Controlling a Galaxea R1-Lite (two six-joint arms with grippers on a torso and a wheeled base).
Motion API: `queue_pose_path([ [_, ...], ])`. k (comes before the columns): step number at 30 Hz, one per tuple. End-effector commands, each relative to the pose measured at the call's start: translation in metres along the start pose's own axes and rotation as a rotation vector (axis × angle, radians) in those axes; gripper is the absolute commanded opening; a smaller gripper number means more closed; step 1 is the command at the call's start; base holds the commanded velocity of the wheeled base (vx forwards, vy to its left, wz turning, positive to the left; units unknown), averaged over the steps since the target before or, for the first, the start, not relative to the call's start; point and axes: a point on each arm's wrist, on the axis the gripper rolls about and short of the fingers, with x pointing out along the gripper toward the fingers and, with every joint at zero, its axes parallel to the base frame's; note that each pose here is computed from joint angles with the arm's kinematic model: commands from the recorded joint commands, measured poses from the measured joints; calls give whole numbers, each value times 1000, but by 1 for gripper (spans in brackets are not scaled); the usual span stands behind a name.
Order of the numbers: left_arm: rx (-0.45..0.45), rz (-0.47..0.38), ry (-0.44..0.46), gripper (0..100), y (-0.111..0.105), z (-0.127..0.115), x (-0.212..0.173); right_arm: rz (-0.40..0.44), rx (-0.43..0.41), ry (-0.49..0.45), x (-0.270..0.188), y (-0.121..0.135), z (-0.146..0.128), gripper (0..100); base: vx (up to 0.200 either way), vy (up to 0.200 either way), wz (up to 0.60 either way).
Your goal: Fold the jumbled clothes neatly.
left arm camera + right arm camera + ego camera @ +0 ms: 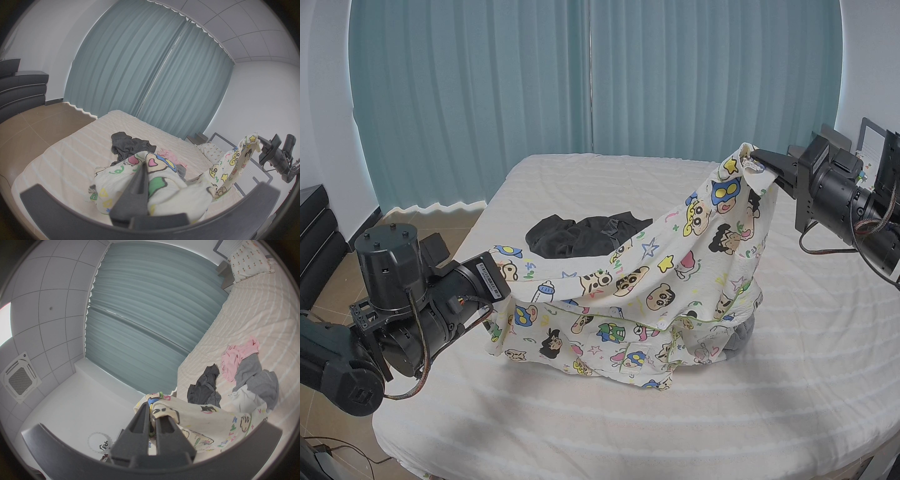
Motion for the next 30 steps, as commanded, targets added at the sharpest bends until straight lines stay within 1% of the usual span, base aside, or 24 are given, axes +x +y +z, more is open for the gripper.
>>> queue_pose_path([
  [1, -1, -1, -3, 0, 0, 1, -1, 52, -3, -13, -11, 14, 6, 0, -200, 0, 0],
  [7, -1, -2, -11, 0, -1, 2, -2, 78, -8, -22, -17, 21, 9, 0, -200, 0, 0],
  [12, -11, -24, -38, 0, -4, 9, -9, 127, -8, -13, -27, 32, 10, 0, 0, 0, 0],
  [14, -17, -35, -55, 0, -6, 14, -13, 164, -9, -6, -34, 40, 9, 0, 0, 0, 0],
  [18, -37, -60, -93, 0, -7, 18, -15, 201, -10, 0, -39, 49, 9, 0, 0, 0, 0],
  [20, -39, -65, -100, 0, -7, 18, -15, 197, -10, 2, -37, 48, 8, 0, 0, 0, 0],
  [25, -37, -68, -82, 0, -7, 13, -15, 170, -6, 19, -34, 41, 4, 0, 0, 0, 0],
  [30, -31, -83, -69, 0, -10, 9, -16, 166, -6, 19, -33, 40, 4, 0, 0, -200, 0],
])
